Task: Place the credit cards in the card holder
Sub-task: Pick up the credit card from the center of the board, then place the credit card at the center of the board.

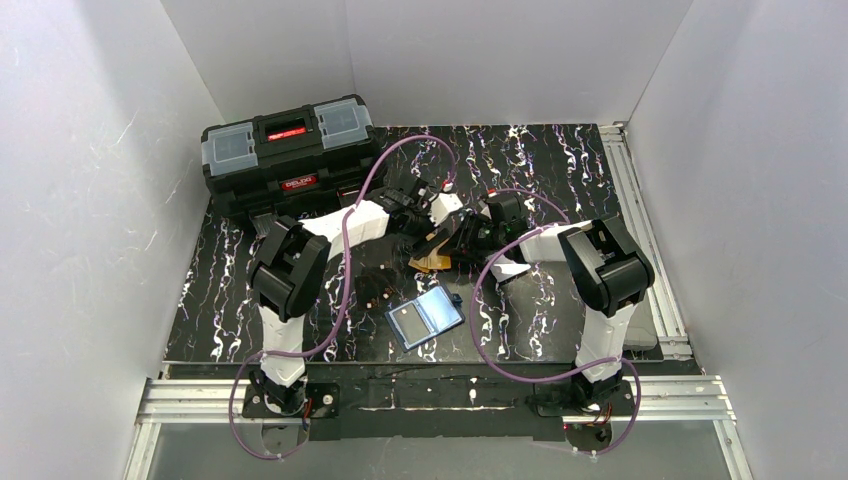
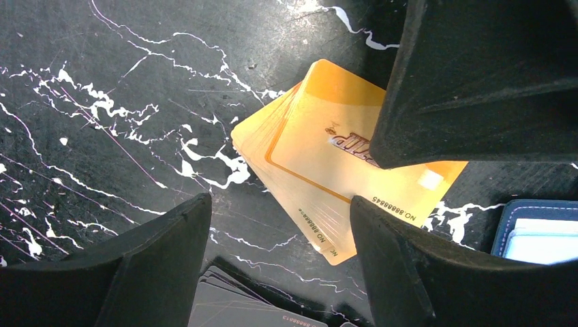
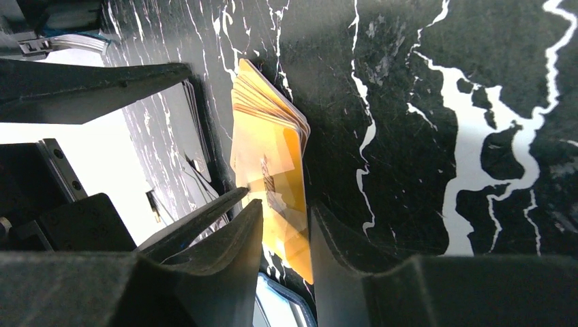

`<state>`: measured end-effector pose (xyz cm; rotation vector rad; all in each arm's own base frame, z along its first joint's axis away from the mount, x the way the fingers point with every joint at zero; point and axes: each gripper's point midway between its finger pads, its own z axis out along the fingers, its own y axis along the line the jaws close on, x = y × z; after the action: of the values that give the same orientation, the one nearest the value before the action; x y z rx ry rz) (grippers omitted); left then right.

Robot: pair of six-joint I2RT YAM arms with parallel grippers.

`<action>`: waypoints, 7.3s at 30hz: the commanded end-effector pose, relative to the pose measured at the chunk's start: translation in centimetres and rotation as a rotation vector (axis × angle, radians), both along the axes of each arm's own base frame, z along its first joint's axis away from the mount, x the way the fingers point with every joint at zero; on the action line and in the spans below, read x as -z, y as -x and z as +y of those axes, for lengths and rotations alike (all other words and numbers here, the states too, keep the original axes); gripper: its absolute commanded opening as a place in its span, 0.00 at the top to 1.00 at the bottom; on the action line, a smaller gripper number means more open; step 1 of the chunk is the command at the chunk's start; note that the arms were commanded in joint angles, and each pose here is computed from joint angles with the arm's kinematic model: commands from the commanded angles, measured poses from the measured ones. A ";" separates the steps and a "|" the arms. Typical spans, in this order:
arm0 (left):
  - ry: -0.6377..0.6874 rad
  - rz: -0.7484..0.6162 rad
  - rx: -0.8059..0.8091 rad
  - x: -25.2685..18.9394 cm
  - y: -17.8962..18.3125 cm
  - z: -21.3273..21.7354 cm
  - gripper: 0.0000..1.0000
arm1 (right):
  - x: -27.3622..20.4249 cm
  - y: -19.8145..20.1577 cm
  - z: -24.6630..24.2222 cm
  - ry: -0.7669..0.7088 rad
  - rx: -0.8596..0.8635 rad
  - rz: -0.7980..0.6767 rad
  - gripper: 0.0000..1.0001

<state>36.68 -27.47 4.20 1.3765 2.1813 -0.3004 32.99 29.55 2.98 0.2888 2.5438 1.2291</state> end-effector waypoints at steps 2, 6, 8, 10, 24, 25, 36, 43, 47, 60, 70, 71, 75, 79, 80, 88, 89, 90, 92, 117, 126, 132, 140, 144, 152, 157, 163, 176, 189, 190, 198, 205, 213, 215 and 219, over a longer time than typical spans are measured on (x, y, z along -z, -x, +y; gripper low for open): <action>0.020 -0.019 0.009 -1.2 0.0 -1.2 0.27 | 5.7 3.6 -3.1 0.179 0.026 0.160 0.61; -0.001 -0.016 0.016 -0.5 0.3 -0.7 0.27 | 5.6 3.8 -3.6 0.199 0.028 0.151 0.64; -0.016 -0.021 0.022 -0.1 0.3 -0.4 0.27 | 5.6 3.9 -3.9 0.210 0.030 0.151 0.67; -0.028 -0.025 0.027 0.1 0.4 -0.2 0.27 | 5.6 4.0 -4.0 0.219 0.031 0.148 0.72; -0.062 -0.028 0.044 0.8 0.6 0.5 0.27 | 4.5 3.7 -5.5 0.308 0.040 0.101 0.94; -0.064 -0.029 0.045 0.8 0.6 0.5 0.27 | 4.4 3.7 -5.7 0.313 0.042 0.095 0.93; -0.070 -0.027 0.037 0.8 0.4 1.0 0.27 | 2.4 3.0 -5.1 0.277 0.011 0.046 0.91; 0.030 -0.004 -0.024 -3.3 -0.7 1.6 0.24 | -1.7 2.3 -3.1 0.167 -0.081 -0.069 0.99; 0.141 0.057 -0.015 -7.2 0.3 2.5 0.10 | -4.3 2.0 -1.9 0.096 -0.158 -0.148 0.99; 0.517 0.069 0.278 -15.6 3.9 1.3 0.02 | -13.8 2.4 -0.5 0.053 -0.357 -0.591 0.99; 0.650 0.159 0.427 -18.2 5.3 -0.5 0.02 | -19.4 5.2 0.9 0.003 -0.486 -0.794 0.99; 0.658 0.165 0.438 -18.5 5.5 -0.6 0.02 | -19.5 5.3 1.0 0.004 -0.494 -0.798 0.99; 0.684 0.190 0.486 -19.3 6.5 -0.6 0.12 | -19.9 5.4 1.6 0.018 -0.519 -0.808 0.99; 0.687 0.253 0.512 -19.4 7.9 -0.3 0.33 | -20.1 5.2 1.5 0.032 -0.505 -0.812 0.99; 0.684 0.260 0.524 -19.3 8.1 -0.2 0.38 | -20.4 5.2 1.5 0.031 -0.504 -0.819 0.99; 0.674 0.272 0.554 -19.3 8.3 -0.1 0.94 | -21.5 5.1 1.8 0.029 -0.504 -0.845 0.99; 0.672 0.267 0.557 -19.3 8.3 -0.1 0.93 | -21.7 5.2 1.9 0.028 -0.506 -0.848 0.99; 0.669 0.260 0.561 -19.4 8.4 0.0 0.93 | -21.8 5.2 2.0 0.030 -0.507 -0.852 0.99; 0.662 0.247 0.565 -19.4 8.6 0.1 0.93 | -22.0 5.2 2.1 0.032 -0.506 -0.855 0.99; 0.694 0.241 0.618 -20.8 10.4 -0.4 0.80 | -22.3 5.2 2.1 0.100 -0.488 -0.895 0.99; 0.688 0.238 0.625 -21.1 10.6 -0.2 1.00 | -22.3 5.1 1.9 0.108 -0.474 -0.894 0.97; 0.703 0.262 0.626 -22.3 11.1 -0.2 1.00 | -22.9 5.6 1.7 0.095 -0.470 -0.910 0.71; 0.757 0.327 0.574 -24.9 10.8 -0.3 1.00 | -22.7 6.2 1.3 0.081 -0.456 -0.912 0.64; 0.778 0.339 0.563 -25.6 10.9 -0.5 1.00 | -22.9 6.3 1.4 0.069 -0.455 -0.917 0.65; 0.791 0.346 0.543 -26.6 11.3 -0.4 1.00 | -23.3 6.3 0.8 0.083 -0.422 -0.927 0.98; 0.762 0.350 0.548 -26.0 11.7 0.0 1.00 | -23.8 6.0 -0.4 0.128 -0.389 -0.944 0.91; 0.737 0.369 0.571 -25.5 12.4 0.4 1.00 | -24.9 5.5 -0.3 0.130 -0.408 -0.963 0.83; 0.709 0.394 0.602 -25.1 13.7 1.2 1.00 | -27.4 4.3 0.4 0.135 -0.414 -1.009 0.83; 0.703 0.427 0.620 -25.5 14.2 1.2 1.00 | -29.1 6.5 2.4 -0.004 -0.574 -1.015 0.68; 0.703 0.427 0.620 -25.6 14.2 1.2 1.00 | -29.1 6.4 2.5 -0.005 -0.577 -1.016 0.68; 0.702 0.430 0.626 -25.8 14.6 1.1 1.00 | -28.7 6.2 3.1 -0.015 -0.589 -0.996 0.74; 0.703 0.406 0.634 -26.8 14.9 1.0 0.93 | -26.5 6.8 2.7 0.043 -0.582 -0.925 0.99; 0.708 0.381 0.631 -28.5 16.2 1.6 0.57 | -27.9 8.5 1.1 0.033 -0.527 -0.970 0.99; 0.709 0.366 0.637 -28.9 17.0 2.0 0.49 | -28.3 9.0 0.8 0.025 -0.520 -0.978 0.99; 0.706 0.320 0.645 -28.9 17.8 2.5 0.48 | -29.5 10.4 0.4 -0.029 -0.522 -1.014 0.99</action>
<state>23.64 -26.67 30.22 1.6495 1.4844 -1.3730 23.33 30.37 29.77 -0.8528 1.8271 1.1107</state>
